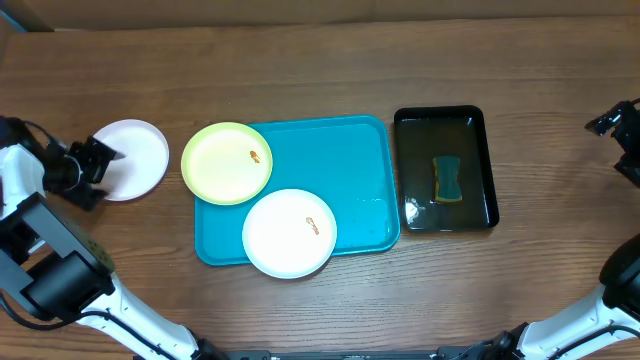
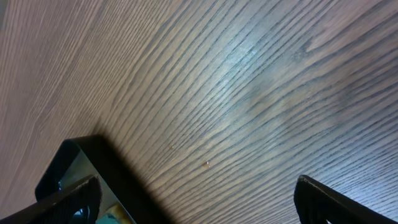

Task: Clean dirty plates on tray and stack at the side

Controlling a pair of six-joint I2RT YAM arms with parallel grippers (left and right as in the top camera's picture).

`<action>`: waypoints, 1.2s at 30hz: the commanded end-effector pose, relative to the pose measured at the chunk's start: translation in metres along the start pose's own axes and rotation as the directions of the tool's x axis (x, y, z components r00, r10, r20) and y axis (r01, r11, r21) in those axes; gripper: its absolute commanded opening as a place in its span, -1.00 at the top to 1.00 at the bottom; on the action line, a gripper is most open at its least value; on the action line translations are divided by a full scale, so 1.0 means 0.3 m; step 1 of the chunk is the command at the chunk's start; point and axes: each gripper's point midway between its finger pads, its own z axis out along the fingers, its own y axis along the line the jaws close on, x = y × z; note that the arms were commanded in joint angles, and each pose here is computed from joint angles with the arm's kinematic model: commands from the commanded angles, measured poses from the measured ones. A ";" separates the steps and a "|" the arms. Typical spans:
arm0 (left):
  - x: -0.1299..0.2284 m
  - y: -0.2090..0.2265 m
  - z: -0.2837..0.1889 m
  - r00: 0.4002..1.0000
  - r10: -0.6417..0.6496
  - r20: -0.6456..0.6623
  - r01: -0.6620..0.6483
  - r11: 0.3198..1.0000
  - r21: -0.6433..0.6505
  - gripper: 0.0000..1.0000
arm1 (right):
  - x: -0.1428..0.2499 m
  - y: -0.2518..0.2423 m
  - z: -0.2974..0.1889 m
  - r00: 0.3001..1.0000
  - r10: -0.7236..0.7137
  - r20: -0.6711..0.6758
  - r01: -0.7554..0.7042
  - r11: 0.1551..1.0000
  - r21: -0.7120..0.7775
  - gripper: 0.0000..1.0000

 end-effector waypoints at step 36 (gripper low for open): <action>0.829 -0.666 -0.096 0.685 0.720 -0.108 -0.723 0.691 0.019 -1.00 | 0.204 0.728 -0.325 0.940 -0.324 -0.105 0.021 0.364 -0.931 -1.00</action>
